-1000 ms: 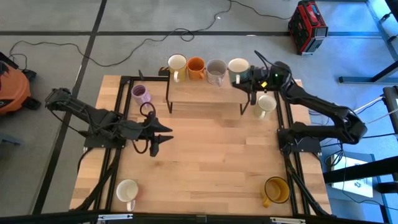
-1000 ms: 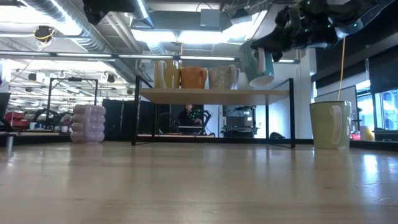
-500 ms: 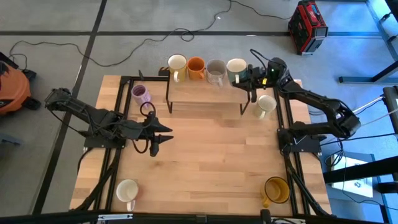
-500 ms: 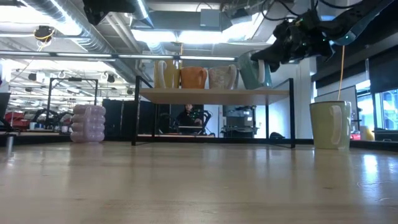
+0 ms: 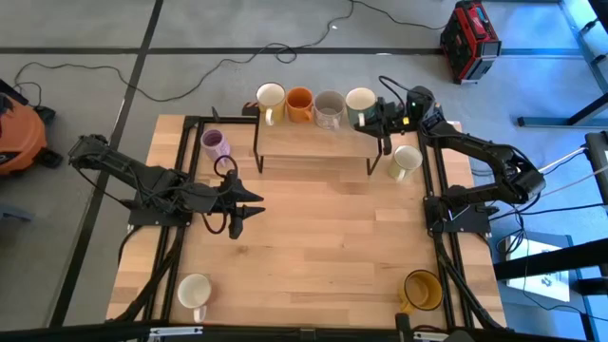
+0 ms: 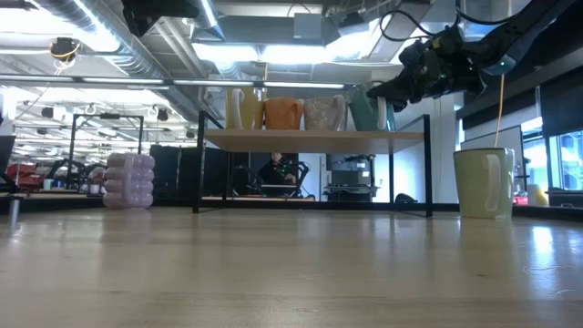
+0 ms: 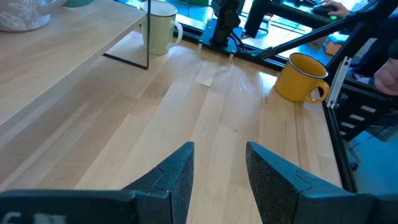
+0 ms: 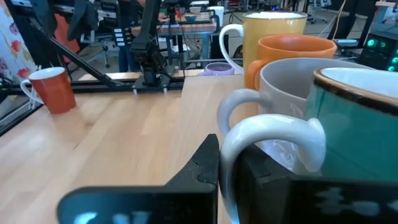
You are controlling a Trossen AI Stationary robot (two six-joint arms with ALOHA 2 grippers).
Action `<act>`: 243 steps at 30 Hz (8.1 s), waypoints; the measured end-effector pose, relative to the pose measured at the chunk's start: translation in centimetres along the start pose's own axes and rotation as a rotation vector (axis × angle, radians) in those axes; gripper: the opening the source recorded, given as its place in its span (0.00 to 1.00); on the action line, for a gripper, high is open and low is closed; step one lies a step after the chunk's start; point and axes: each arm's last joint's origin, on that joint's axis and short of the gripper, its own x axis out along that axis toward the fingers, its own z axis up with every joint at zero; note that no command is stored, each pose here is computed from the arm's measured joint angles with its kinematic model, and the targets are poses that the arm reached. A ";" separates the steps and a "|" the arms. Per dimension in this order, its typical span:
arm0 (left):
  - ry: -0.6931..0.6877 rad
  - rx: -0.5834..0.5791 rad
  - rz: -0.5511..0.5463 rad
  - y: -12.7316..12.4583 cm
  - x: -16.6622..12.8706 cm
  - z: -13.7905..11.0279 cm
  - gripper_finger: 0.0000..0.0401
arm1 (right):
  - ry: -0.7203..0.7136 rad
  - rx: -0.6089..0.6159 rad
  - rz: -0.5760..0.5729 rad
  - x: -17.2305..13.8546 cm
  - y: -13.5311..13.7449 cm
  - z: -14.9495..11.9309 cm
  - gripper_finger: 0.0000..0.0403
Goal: Place coffee mugs
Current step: Put the blue mug on the shelf, then put the yellow mug on the shelf
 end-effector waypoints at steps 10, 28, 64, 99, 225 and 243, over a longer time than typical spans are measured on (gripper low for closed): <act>-0.018 0.001 0.034 0.1 0.0 0.1 0.35 | 0.008 -0.005 -0.014 0.0 0.0 -0.1 0.01; -0.028 -0.001 0.046 0.1 0.0 0.1 0.35 | 0.036 0.020 -0.064 0.0 -0.1 -0.3 0.10; -0.036 -0.005 0.041 0.1 0.0 0.2 0.35 | 0.284 0.144 -0.222 -1.2 0.5 2.0 0.46; 0.035 0.062 -0.096 -0.3 0.0 0.0 0.35 | 0.336 0.521 -0.158 5.8 23.6 9.9 0.46; 0.094 0.235 -0.124 -0.4 0.4 -0.7 0.35 | 1.117 0.789 -0.521 11.6 30.8 -4.0 0.08; 0.121 0.247 -0.112 -0.3 0.4 -0.9 0.35 | 1.110 0.806 -0.531 11.5 30.4 -3.2 0.45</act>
